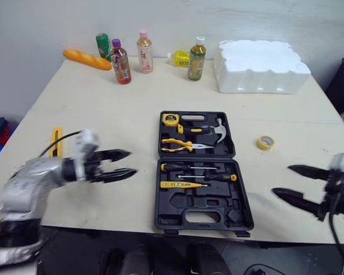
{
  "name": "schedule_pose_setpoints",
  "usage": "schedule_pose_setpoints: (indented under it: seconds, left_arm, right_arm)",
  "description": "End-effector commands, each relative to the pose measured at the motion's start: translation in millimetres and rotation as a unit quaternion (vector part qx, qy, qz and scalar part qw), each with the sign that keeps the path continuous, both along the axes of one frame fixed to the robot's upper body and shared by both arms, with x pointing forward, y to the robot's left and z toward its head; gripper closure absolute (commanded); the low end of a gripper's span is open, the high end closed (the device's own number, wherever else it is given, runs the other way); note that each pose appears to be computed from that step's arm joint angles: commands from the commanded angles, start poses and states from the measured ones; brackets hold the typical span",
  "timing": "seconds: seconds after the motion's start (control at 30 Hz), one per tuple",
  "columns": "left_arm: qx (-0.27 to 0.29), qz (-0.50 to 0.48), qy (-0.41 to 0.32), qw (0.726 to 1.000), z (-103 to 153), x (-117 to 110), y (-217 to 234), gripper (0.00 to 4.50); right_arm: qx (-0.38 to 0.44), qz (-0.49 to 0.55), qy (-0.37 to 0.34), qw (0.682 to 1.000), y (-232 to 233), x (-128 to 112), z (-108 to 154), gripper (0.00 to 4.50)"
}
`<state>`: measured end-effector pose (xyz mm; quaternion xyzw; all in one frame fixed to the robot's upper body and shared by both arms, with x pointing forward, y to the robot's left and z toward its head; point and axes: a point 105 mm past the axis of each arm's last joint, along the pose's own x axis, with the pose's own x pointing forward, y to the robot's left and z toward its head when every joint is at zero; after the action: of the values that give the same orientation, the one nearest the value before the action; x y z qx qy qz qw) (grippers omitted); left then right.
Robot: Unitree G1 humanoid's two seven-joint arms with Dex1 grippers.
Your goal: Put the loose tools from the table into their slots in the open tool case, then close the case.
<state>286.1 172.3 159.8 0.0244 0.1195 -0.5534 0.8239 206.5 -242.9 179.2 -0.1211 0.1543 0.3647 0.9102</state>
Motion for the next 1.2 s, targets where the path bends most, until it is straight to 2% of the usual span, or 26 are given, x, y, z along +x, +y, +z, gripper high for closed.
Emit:
schedule_pose_setpoints:
  seconds: [0.03, 0.13, 0.2, 0.27, 0.37, 0.47, 0.63, 0.77, 0.87, 0.93, 1.07, 1.2]
  left_arm:
    - [-0.003, 0.259, 0.015, 0.966, -3.4, -32.1, 124.4, 0.06]
    - [-0.009, 0.350, 0.024, 0.936, -11.3, -45.3, 160.3, 0.06]
    - [-0.006, 0.424, 0.025, 0.905, -21.4, -55.8, 188.1, 0.06]
    - [-0.030, 0.472, 0.018, 0.881, -20.1, -72.5, 199.8, 0.06]
    - [-0.028, 0.484, 0.013, 0.875, -19.9, -76.3, 195.1, 0.06]
    - [-0.033, 0.499, -0.002, 0.866, -20.6, -63.7, 184.5, 0.06]
    - [0.017, 0.554, 0.002, 0.833, -27.6, -27.2, 169.5, 0.06]
    - [0.031, 0.579, 0.018, 0.815, -19.4, -4.7, 172.3, 0.06]
    - [0.024, 0.613, 0.036, 0.789, -16.3, 7.1, 184.2, 0.06]
    - [0.043, 0.635, 0.044, 0.770, -16.8, 16.4, 196.1, 0.06]
    - [0.073, 0.635, 0.056, 0.767, -21.1, 31.0, 205.7, 0.06]
    - [0.076, 0.595, 0.083, 0.796, -33.3, 51.1, 192.0, 0.06]
  right_arm:
    - [-0.030, -0.126, -0.029, 0.991, -86.3, 4.9, 15.3, 0.00]
    - [-0.029, -0.145, -0.038, 0.988, -107.3, 6.1, 16.4, 0.00]
    - [-0.004, -0.168, -0.050, 0.985, -123.3, 9.4, 19.2, 0.00]
    - [-0.008, -0.203, -0.051, 0.978, -146.0, 14.7, 18.0, 0.00]
    - [-0.010, -0.209, -0.055, 0.976, -155.6, 19.5, 20.4, 0.00]
    - [-0.010, -0.172, -0.047, 0.984, -141.5, 26.8, 21.3, 0.00]
    - [0.018, -0.002, -0.023, 1.000, -62.3, 25.9, 28.7, 0.00]
    - [0.055, 0.095, -0.018, 0.994, -14.5, 14.8, 43.6, 0.00]
    - [0.063, 0.136, -0.025, 0.988, 4.6, 9.1, 51.4, 0.00]
    - [0.073, 0.171, -0.035, 0.982, 21.6, 6.0, 59.7, 0.00]
    - [0.081, 0.210, -0.047, 0.973, 44.5, 1.8, 67.8, 0.00]
    - [0.087, 0.229, -0.051, 0.968, 56.2, -3.2, 69.7, 0.00]
